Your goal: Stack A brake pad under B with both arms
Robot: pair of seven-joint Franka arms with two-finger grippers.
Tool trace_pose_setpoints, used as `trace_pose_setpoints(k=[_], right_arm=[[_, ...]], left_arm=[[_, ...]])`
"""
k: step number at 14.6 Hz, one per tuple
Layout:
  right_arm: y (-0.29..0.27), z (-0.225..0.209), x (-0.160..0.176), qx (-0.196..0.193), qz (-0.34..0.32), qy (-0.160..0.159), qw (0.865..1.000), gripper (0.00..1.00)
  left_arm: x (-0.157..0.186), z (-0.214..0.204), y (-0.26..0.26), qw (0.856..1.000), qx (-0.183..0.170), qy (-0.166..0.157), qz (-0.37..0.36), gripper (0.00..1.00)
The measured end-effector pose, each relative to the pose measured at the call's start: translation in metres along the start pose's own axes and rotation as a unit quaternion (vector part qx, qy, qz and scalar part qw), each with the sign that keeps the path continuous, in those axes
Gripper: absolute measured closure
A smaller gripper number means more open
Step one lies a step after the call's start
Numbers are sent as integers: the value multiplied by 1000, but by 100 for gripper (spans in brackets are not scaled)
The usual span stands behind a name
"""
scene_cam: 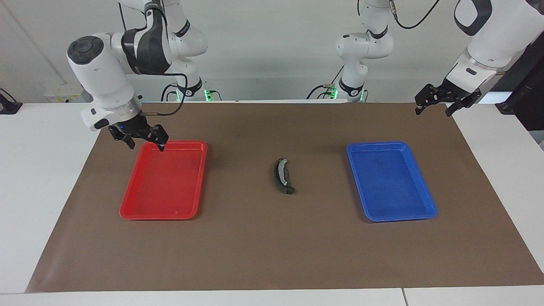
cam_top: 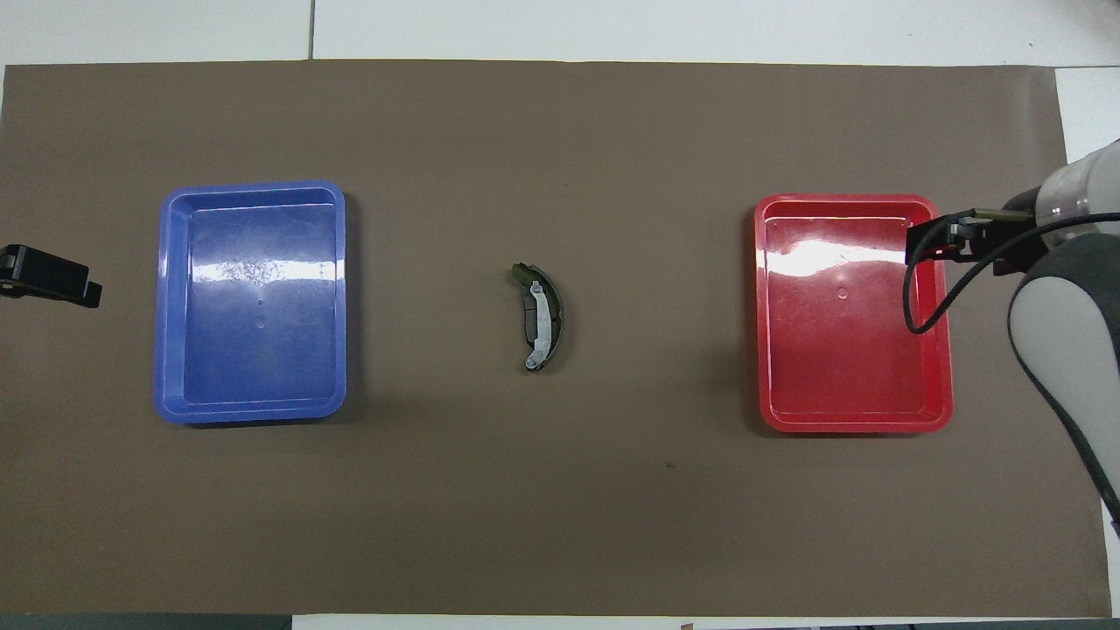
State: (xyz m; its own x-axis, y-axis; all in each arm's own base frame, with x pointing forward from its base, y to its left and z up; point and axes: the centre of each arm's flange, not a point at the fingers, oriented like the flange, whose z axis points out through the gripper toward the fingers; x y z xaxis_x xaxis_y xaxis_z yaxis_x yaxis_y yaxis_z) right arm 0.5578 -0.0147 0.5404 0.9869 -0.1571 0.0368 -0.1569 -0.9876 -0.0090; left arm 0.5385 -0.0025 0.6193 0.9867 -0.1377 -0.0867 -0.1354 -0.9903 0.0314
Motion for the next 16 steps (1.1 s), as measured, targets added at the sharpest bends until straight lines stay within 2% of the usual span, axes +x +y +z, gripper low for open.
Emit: trace_pose_setpoints(k=[4, 6, 11, 16], right_arm=[[0, -65, -11, 5, -3, 13, 1000, 0], [-2, -83, -12, 2, -5, 4, 1000, 0], [8, -82, -7, -7, 7, -25, 1000, 0], [12, -85, -12, -8, 10, -33, 999, 0]], left_arm=[[0, 0, 0, 1000, 0, 0, 0, 0], [0, 0, 0, 1000, 0, 0, 0, 0], [0, 0, 0, 1000, 0, 0, 0, 0], [0, 0, 0, 1000, 0, 0, 0, 0]])
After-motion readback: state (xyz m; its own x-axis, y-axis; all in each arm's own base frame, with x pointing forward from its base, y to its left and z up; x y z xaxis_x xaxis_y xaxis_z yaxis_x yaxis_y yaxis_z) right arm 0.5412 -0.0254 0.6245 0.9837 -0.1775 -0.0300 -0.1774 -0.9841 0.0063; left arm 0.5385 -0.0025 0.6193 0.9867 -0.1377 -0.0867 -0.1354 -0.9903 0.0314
